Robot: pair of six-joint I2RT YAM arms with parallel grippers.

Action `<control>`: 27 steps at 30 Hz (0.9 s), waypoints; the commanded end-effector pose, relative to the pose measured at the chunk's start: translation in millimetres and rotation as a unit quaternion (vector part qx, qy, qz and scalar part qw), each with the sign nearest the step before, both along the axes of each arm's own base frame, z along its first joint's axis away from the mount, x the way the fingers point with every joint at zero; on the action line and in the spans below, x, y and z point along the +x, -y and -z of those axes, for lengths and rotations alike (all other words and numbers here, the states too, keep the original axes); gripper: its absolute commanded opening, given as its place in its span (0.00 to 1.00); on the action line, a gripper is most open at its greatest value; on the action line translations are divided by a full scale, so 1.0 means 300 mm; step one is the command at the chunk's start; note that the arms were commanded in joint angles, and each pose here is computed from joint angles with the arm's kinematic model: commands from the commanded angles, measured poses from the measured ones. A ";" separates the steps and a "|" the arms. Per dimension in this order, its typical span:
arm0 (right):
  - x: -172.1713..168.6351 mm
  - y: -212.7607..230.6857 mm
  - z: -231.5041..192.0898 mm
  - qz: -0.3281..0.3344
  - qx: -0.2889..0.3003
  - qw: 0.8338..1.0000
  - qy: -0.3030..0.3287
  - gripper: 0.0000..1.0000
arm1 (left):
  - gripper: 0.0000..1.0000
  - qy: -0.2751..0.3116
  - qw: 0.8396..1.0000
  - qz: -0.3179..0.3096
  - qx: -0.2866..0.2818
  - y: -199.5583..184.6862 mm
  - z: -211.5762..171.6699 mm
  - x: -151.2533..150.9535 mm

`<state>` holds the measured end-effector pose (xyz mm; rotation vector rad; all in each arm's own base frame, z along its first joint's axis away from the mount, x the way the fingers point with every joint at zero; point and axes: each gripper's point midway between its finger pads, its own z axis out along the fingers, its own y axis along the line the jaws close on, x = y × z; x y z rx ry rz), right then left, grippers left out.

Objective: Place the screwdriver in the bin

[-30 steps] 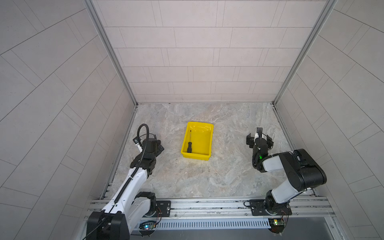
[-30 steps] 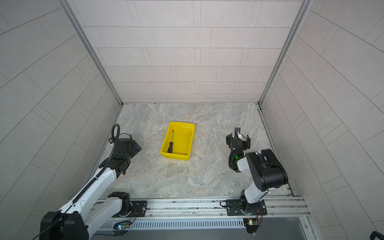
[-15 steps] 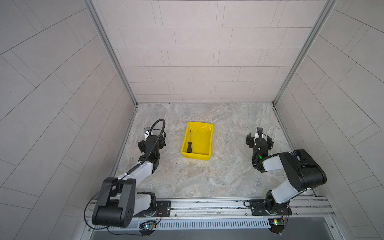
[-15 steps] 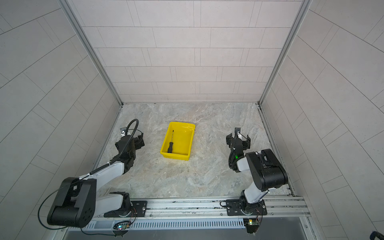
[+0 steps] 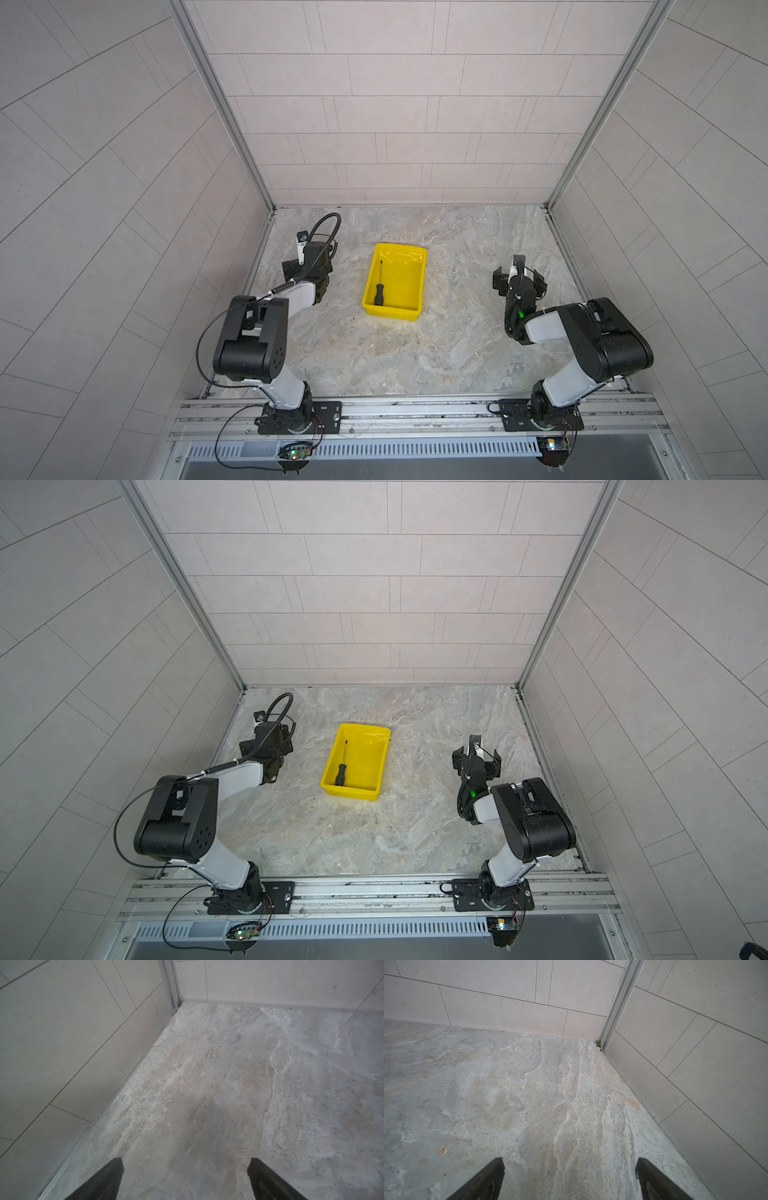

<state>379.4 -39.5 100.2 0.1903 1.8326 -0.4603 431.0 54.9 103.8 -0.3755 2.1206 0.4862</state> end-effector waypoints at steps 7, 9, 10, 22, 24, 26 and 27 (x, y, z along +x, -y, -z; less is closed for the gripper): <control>-0.003 0.002 -0.002 0.003 -0.004 1.000 0.001 0.99 | 1.00 0.045 0.998 0.010 0.031 -0.011 0.021 -0.094; -0.003 0.003 -0.001 0.004 -0.004 1.000 0.001 0.99 | 1.00 0.051 0.998 0.008 0.037 -0.013 0.020 -0.097; -0.003 0.002 -0.002 0.003 -0.004 1.000 0.001 0.99 | 1.00 0.057 0.998 0.007 0.037 -0.014 0.015 -0.102; -0.003 0.002 -0.001 0.003 -0.004 1.000 0.000 0.99 | 1.00 0.123 0.991 0.048 0.026 0.026 0.029 -0.153; -0.004 0.003 0.001 0.004 -0.004 1.000 0.000 0.99 | 1.00 0.136 0.988 0.057 0.036 0.040 0.027 -0.157; -0.001 0.002 0.000 0.003 -0.004 1.000 -0.001 0.99 | 1.00 0.137 0.988 0.056 0.043 0.051 0.020 -0.160; 0.002 0.001 0.000 0.002 -0.004 1.000 -0.002 0.99 | 1.00 0.138 0.988 0.057 0.045 0.051 0.020 -0.160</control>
